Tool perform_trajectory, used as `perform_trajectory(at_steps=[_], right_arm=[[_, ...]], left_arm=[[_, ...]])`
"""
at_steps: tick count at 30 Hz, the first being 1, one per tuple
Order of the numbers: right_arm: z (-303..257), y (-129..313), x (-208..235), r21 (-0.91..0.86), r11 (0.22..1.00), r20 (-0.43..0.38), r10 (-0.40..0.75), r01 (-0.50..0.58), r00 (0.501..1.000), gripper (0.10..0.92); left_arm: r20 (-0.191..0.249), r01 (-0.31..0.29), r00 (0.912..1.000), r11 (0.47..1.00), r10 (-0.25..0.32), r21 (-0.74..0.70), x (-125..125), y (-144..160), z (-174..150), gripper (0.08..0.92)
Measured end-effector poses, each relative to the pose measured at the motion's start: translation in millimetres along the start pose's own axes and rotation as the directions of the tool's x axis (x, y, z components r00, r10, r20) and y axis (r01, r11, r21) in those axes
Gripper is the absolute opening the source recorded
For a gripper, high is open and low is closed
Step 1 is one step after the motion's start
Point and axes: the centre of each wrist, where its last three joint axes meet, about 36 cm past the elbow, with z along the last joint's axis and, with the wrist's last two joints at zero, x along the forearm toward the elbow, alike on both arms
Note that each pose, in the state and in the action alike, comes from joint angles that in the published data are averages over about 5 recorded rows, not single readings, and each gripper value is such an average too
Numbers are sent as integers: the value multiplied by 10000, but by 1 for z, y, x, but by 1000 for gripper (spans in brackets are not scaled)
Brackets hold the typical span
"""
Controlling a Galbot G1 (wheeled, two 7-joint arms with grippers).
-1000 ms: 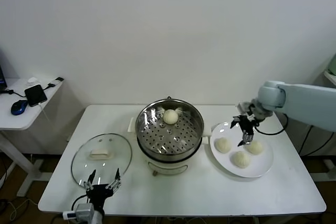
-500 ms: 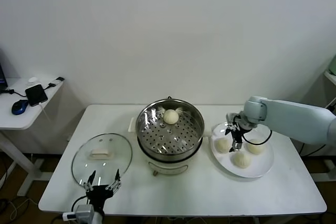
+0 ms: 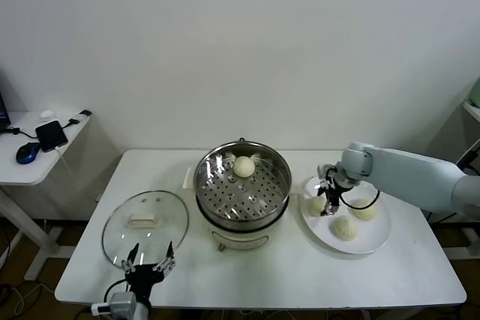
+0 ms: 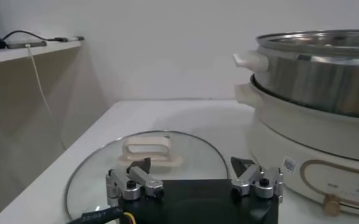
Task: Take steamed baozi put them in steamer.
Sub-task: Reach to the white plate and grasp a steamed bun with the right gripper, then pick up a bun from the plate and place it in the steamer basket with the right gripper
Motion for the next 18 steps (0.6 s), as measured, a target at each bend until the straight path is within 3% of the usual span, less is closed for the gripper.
perform_trajectory(at_steps=[7,12,18], right_arm=[[2,-19,51,117,9998,245,147,-150,9996,646],[-13,-42,122,214,9981,420,576,-585,9975,645],[-72,-51,210,247,9911,1360,1261,-1306,9826,645]], left_arm=[[11,-85,10000,10000,85,38,2,-3,-1,823],[90,-173,9998,9998,173,50,2,-5,-5,823],[178,-281,9994,9996,281,26,3,-7,-10,823]])
